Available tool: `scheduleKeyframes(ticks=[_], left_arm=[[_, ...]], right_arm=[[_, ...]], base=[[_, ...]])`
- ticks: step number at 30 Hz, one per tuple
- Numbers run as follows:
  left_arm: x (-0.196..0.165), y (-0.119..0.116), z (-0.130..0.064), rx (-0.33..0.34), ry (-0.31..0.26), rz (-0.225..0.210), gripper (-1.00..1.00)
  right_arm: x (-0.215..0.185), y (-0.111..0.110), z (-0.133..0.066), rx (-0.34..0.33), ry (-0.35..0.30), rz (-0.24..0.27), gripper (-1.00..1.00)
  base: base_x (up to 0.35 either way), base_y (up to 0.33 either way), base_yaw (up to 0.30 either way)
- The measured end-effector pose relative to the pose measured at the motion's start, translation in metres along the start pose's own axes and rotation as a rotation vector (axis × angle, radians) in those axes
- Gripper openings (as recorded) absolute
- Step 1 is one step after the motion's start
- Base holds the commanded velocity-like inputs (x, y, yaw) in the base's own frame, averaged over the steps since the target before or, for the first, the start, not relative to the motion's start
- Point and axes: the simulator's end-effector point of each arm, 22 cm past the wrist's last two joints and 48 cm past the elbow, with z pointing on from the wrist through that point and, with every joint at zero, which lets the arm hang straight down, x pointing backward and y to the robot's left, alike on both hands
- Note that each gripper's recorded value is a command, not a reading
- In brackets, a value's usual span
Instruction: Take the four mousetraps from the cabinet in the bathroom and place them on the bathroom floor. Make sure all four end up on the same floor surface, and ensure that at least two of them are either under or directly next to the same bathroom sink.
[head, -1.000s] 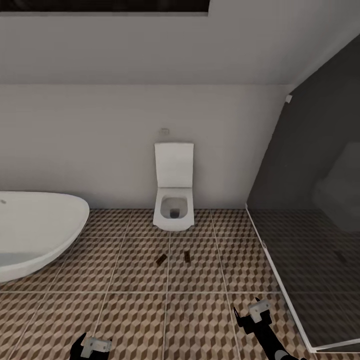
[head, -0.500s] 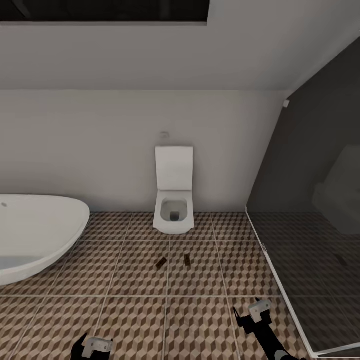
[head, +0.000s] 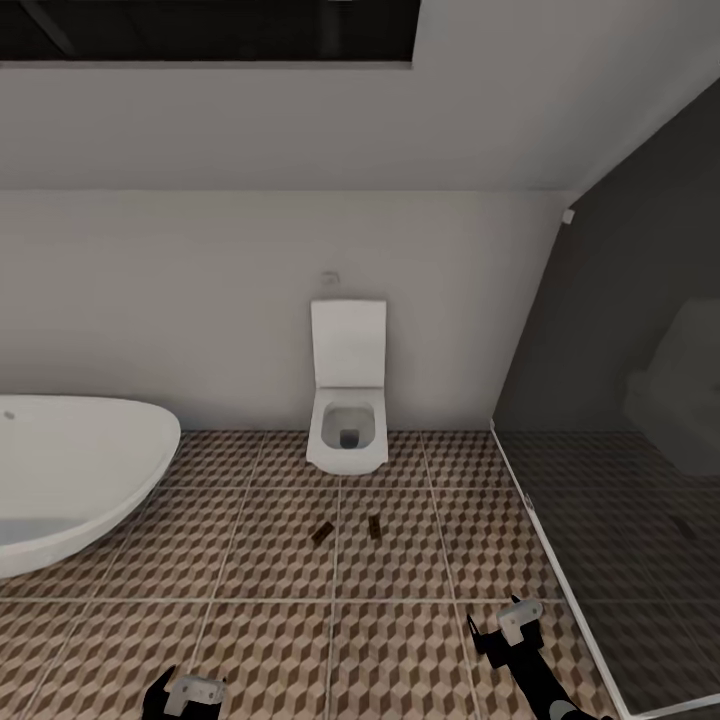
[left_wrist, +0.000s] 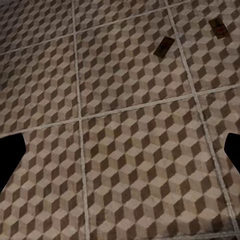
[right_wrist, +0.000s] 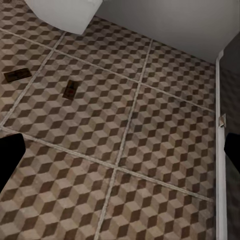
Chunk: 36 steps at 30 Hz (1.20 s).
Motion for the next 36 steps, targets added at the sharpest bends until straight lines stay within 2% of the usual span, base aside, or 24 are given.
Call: scheduleKeyframes(ticks=[36], left_arm=[[-0.025, 0.006, -0.001, -0.013, -0.052, -0.003, 1.00]], right_arm=[[-0.028, -0.006, -0.002, 0.015, -0.052, -0.001, 1.00]], base=[[0.000, 0.000, 0.000]])
